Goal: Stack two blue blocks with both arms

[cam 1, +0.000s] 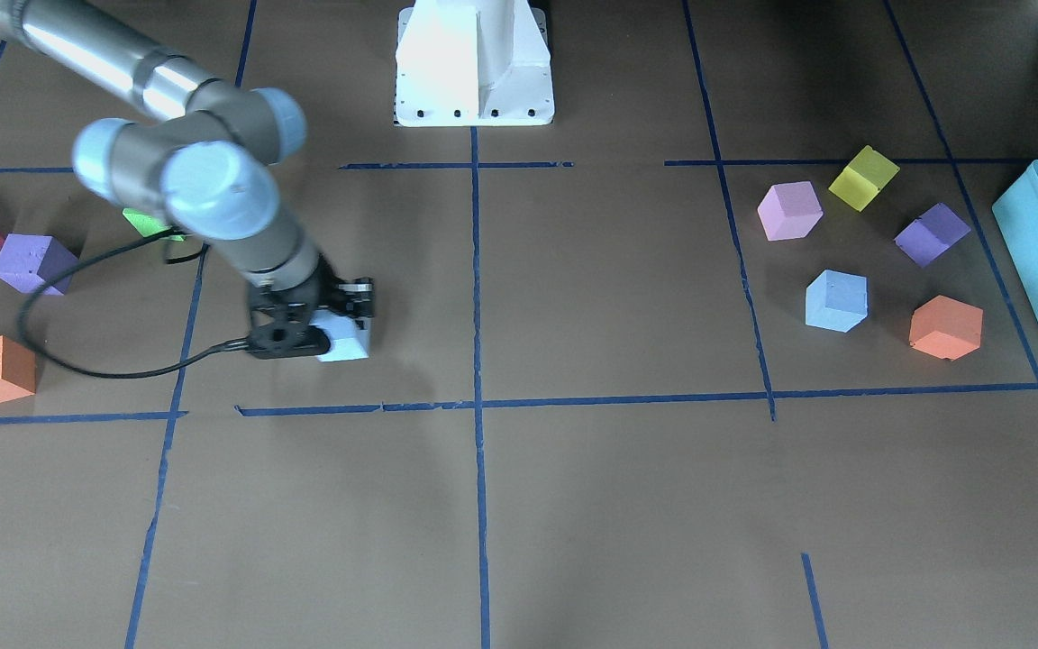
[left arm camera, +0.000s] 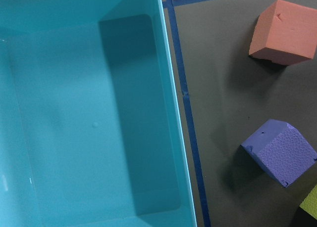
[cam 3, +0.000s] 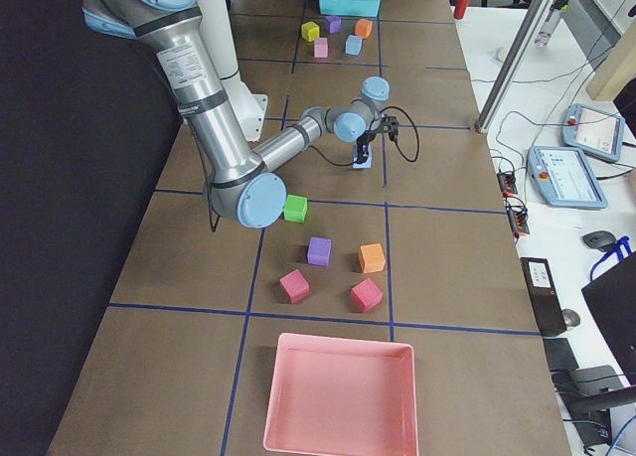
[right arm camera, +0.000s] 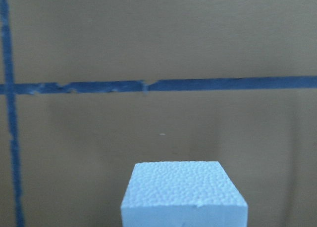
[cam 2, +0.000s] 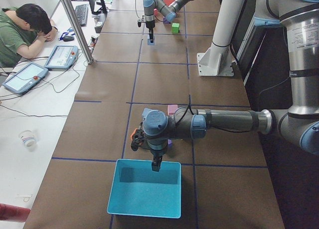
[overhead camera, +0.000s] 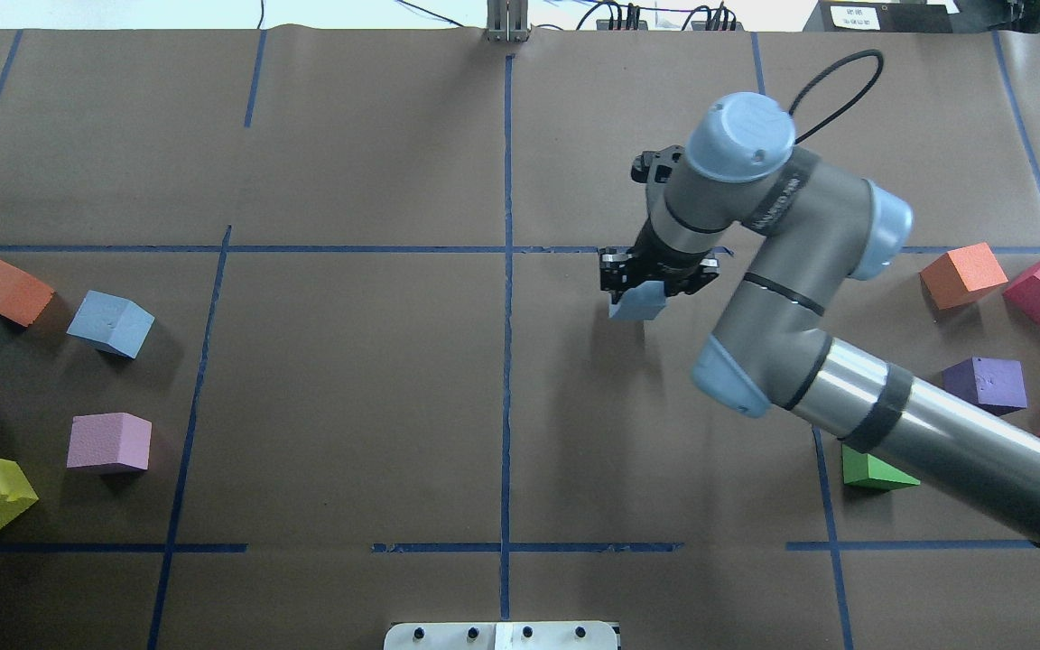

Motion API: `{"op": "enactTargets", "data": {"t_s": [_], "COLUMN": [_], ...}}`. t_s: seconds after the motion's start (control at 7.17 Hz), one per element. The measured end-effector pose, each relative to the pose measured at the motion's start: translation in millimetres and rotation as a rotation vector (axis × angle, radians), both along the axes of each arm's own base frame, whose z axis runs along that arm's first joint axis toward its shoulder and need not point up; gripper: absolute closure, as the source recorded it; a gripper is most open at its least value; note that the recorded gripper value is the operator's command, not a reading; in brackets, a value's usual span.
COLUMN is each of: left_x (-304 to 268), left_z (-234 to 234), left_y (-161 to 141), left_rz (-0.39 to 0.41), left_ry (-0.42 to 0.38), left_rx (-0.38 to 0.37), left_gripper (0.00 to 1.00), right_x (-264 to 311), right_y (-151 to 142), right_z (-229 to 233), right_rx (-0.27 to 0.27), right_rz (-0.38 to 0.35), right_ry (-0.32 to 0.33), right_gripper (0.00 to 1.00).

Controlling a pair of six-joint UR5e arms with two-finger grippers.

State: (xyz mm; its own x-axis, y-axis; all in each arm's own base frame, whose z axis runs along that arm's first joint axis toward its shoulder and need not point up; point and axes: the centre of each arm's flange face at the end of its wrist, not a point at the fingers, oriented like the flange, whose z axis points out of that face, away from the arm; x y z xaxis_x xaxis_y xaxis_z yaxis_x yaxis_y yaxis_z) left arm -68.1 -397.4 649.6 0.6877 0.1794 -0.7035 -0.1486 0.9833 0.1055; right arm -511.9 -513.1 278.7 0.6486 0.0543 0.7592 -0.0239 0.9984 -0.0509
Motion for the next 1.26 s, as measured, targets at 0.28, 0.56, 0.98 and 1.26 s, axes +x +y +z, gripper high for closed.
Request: {"op": "enactTargets", "data": {"t_s": [0.28, 0.56, 0.98, 1.26], "left_x": [0, 0, 0, 0], "left_z": [-1, -1, -1, -1], "left_y": [-1, -1, -1, -1], "left_rz": [0.0, 0.001, 0.001, 0.001], "left_ry": [0.0, 0.0, 0.001, 0.001], "left_rx": [0.001, 0.003, 0.004, 0.004], "left_gripper": [0.0, 0.0, 0.0, 0.0], "right_x": [-67, -91, -110, -107], "right_y": [3, 11, 15, 10], "right_z": [-59, -77, -88, -95], "right_rx": [-0.061, -0.068, -0.042, -0.03], "right_rz": [0.073, 0.096, 0.112, 0.115], "right_ry": [0.017, 0.024, 0.042, 0.037], "right_gripper": [0.59, 0.24, 0.01, 0.01]}}
